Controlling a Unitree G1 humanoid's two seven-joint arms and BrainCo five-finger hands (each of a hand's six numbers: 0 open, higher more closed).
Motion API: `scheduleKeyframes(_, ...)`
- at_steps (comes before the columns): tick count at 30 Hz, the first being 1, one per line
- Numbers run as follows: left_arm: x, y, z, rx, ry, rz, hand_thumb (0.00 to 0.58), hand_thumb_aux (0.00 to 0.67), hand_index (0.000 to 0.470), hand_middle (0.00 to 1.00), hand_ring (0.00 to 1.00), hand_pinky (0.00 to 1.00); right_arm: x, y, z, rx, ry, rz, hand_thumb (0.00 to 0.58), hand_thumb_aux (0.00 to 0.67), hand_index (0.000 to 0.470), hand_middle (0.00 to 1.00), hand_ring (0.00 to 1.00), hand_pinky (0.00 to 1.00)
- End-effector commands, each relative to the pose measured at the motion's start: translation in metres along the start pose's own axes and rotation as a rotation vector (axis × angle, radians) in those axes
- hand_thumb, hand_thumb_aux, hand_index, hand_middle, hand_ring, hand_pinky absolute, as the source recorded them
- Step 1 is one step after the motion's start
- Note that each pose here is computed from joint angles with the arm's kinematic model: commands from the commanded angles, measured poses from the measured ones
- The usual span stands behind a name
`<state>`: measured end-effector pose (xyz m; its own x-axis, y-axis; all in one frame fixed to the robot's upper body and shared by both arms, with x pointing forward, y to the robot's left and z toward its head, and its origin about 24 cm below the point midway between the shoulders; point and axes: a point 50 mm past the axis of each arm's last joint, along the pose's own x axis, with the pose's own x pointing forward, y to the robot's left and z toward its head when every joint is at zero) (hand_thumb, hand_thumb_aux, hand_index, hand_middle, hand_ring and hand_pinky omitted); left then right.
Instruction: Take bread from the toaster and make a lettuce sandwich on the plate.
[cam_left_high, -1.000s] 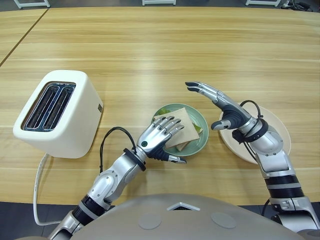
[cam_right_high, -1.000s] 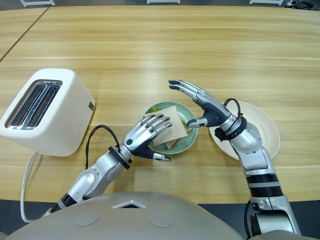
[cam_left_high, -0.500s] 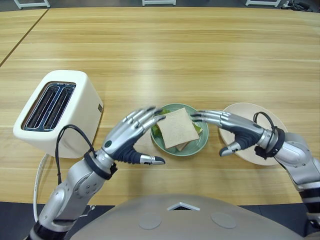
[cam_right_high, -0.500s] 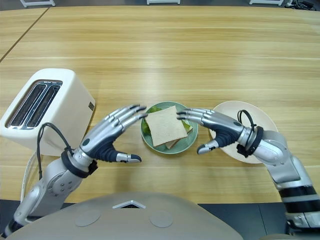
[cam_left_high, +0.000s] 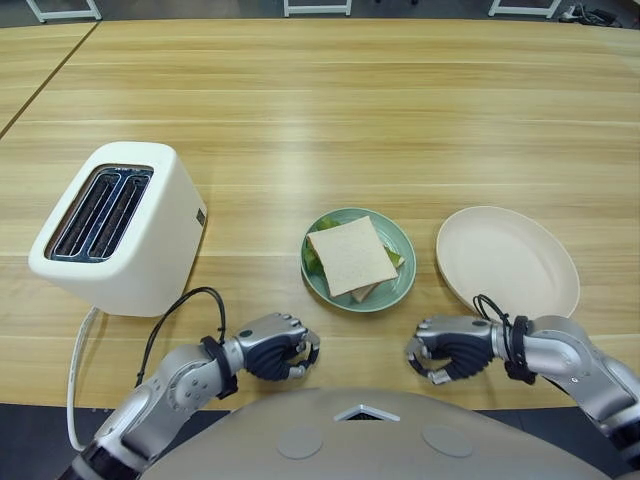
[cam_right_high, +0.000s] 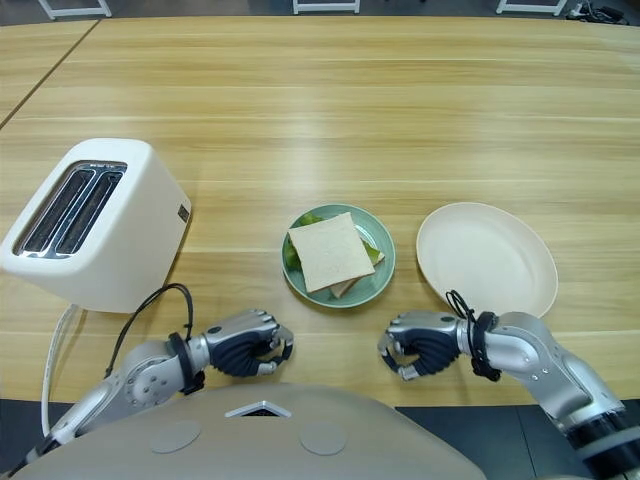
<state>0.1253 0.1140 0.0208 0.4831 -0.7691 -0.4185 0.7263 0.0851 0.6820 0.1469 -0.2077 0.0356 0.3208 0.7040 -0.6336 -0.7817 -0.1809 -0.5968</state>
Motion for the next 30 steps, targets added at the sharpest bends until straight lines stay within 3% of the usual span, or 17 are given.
scheduleKeyframes(1, 0.020, -0.009, -0.014, 0.062, 0.087, -0.042, 0.580, 0.670, 0.470, 1.00, 1.00, 1.00, 0.021, 0.011, -0.017, -0.056, 0.077, 0.041, 0.580, 0.670, 0.470, 1.00, 1.00, 1.00)
scheduleKeyframes(7, 0.032, 0.002, -0.030, 0.091, 0.142, 0.015, 0.580, 0.670, 0.470, 1.00, 1.00, 1.00, 0.045, -0.003, -0.025, -0.113, 0.068, -0.033, 0.580, 0.670, 0.470, 1.00, 1.00, 1.00)
scheduleKeyframes(13, 0.042, 0.041, -0.052, 0.187, 0.183, 0.172, 0.580, 0.670, 0.470, 1.00, 1.00, 1.00, 0.069, -0.029, -0.037, -0.060, 0.087, -0.167, 0.580, 0.665, 0.466, 1.00, 1.00, 1.00)
scheduleKeyframes(14, 0.044, 0.047, -0.055, 0.197, 0.181, 0.205, 0.580, 0.670, 0.470, 1.00, 1.00, 1.00, 0.075, -0.035, -0.037, -0.058, 0.079, -0.197, 0.551, 0.520, 0.365, 1.00, 1.00, 1.00)
scheduleKeyframes(15, 0.046, 0.052, -0.058, 0.213, 0.177, 0.233, 0.580, 0.670, 0.470, 1.00, 1.00, 1.00, 0.081, -0.041, -0.037, -0.046, 0.070, -0.221, 0.545, 0.504, 0.354, 1.00, 1.00, 1.00)
scheduleKeyframes(16, 0.047, 0.056, -0.061, 0.221, 0.180, 0.257, 0.580, 0.670, 0.470, 1.00, 1.00, 1.00, 0.087, -0.048, -0.039, -0.039, 0.070, -0.251, 0.564, 0.560, 0.393, 1.00, 1.00, 1.00)
scheduleKeyframes(17, 0.048, 0.059, -0.064, 0.230, 0.183, 0.280, 0.580, 0.670, 0.470, 1.00, 1.00, 1.00, 0.092, -0.053, -0.042, -0.042, 0.076, -0.273, 0.580, 0.670, 0.470, 1.00, 1.00, 1.00)
scheduleKeyframes(20, 0.049, 0.065, -0.068, 0.236, 0.178, 0.332, 0.580, 0.670, 0.470, 1.00, 1.00, 1.00, 0.099, -0.066, -0.048, -0.062, 0.083, -0.336, 0.580, 0.670, 0.470, 1.00, 1.00, 1.00)
scheduleKeyframes(22, 0.049, 0.066, -0.066, 0.242, 0.153, 0.357, 0.567, 0.570, 0.400, 1.00, 1.00, 1.00, 0.094, -0.075, -0.048, -0.054, 0.064, -0.409, 0.579, 0.649, 0.455, 1.00, 1.00, 1.00)
scheduleKeyframes(23, 0.049, 0.069, -0.063, 0.247, 0.134, 0.379, 0.508, 0.434, 0.304, 1.00, 1.00, 1.00, 0.088, -0.080, -0.047, -0.058, 0.049, -0.462, 0.578, 0.633, 0.444, 1.00, 1.00, 1.00)
scheduleKeyframes(24, 0.048, 0.072, -0.059, 0.252, 0.113, 0.402, 0.422, 0.321, 0.225, 1.00, 1.00, 1.00, 0.081, -0.084, -0.046, -0.061, 0.036, -0.509, 0.548, 0.512, 0.359, 1.00, 1.00, 1.00)
scheduleKeyframes(25, 0.044, 0.075, -0.053, 0.245, 0.085, 0.437, 0.234, 0.152, 0.107, 1.00, 1.00, 1.00, 0.070, -0.087, -0.042, -0.081, 0.007, -0.565, 0.452, 0.355, 0.249, 1.00, 1.00, 1.00)
scheduleKeyframes(26, 0.040, 0.077, -0.047, 0.234, 0.062, 0.457, 0.066, 0.039, 0.028, 0.58, 0.58, 0.58, 0.060, -0.088, -0.038, -0.092, -0.010, -0.616, 0.000, 0.000, 0.000, 1.00, 1.00, 1.00)
scheduleKeyframes(28, 0.025, 0.076, -0.034, 0.168, 0.010, 0.529, 0.104, 0.063, 0.044, 0.40, 0.40, 0.40, 0.038, -0.087, -0.029, -0.098, -0.039, -0.702, 0.000, 0.000, 0.000, 0.89, 0.89, 0.89)
scheduleKeyframes(29, 0.016, 0.074, -0.026, 0.116, -0.018, 0.575, 0.128, 0.079, 0.055, 0.17, 0.17, 0.17, 0.029, -0.085, -0.023, -0.081, -0.057, -0.734, 0.000, 0.000, 0.000, 0.75, 0.75, 0.75)
scheduleKeyframes(30, 0.006, 0.070, -0.018, 0.019, -0.068, 0.646, 0.128, 0.079, 0.055, 0.00, 0.00, 0.00, 0.021, -0.081, -0.015, -0.023, -0.103, -0.776, 0.000, 0.000, 0.000, 0.17, 0.17, 0.17)
